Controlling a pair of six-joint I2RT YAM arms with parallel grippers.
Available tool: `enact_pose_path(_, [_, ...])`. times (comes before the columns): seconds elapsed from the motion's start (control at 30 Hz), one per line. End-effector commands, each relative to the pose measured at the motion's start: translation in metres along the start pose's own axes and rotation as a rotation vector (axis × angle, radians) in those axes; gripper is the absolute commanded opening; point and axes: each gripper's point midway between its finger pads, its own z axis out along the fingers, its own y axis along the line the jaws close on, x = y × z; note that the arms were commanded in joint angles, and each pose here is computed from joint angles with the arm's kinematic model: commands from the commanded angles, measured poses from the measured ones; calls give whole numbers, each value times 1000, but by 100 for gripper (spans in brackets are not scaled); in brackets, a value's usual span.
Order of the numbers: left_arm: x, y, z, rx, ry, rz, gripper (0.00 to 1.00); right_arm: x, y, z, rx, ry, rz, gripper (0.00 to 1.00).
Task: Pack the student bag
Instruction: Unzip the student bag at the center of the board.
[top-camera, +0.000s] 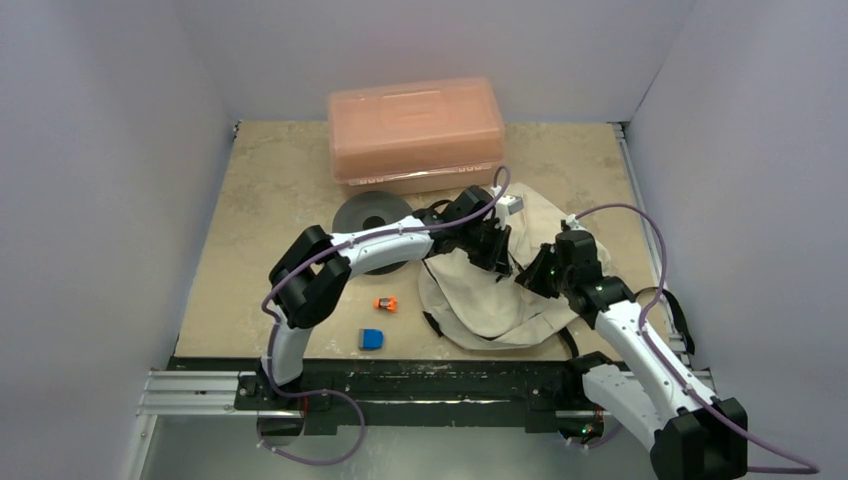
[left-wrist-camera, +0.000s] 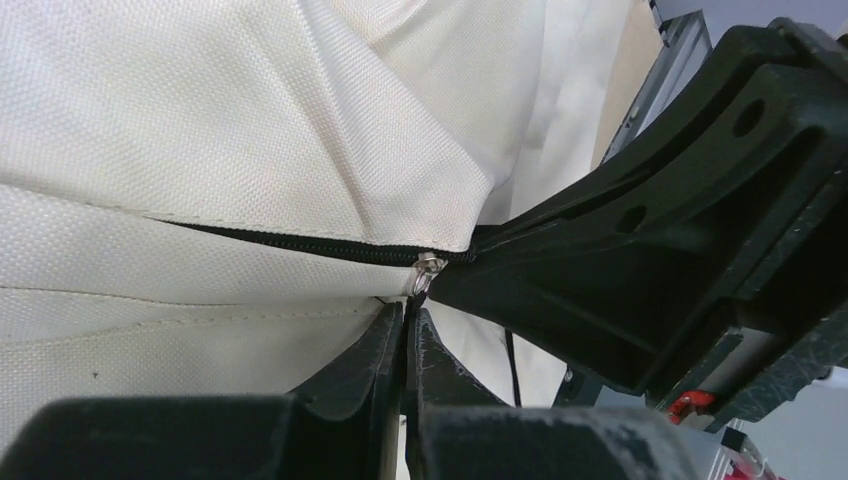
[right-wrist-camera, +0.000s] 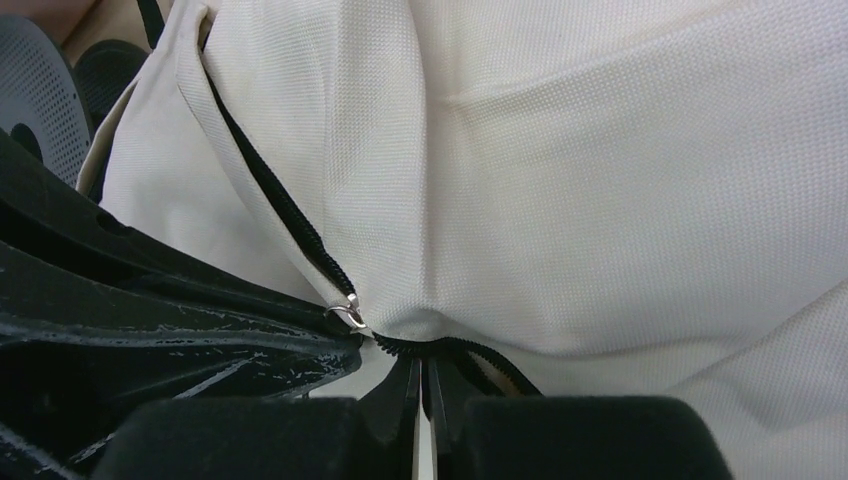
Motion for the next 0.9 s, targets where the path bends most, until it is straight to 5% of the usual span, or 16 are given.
enact_pose_path(0.0, [-44, -29, -29, 4, -127, 103, 0, -19, 6, 2, 2, -61, -5, 0])
enact_pose_path(0.23, [-112, 15, -69, -387, -389, 178, 0, -2, -9, 1, 54, -31, 98, 0])
enact_pose_path(0.37, [-129, 69, -73, -573, -391, 154, 0, 10, -16, -1, 72, -13, 162, 0])
enact_pose_path(0.67, [-153, 138, -100, -658, -384, 106, 0, 1, -21, -13, 104, -64, 159, 0])
enact_pose_path(0.87, [-152, 110, -82, -449, -338, 140, 0, -16, 11, -22, -54, -104, 52, 0])
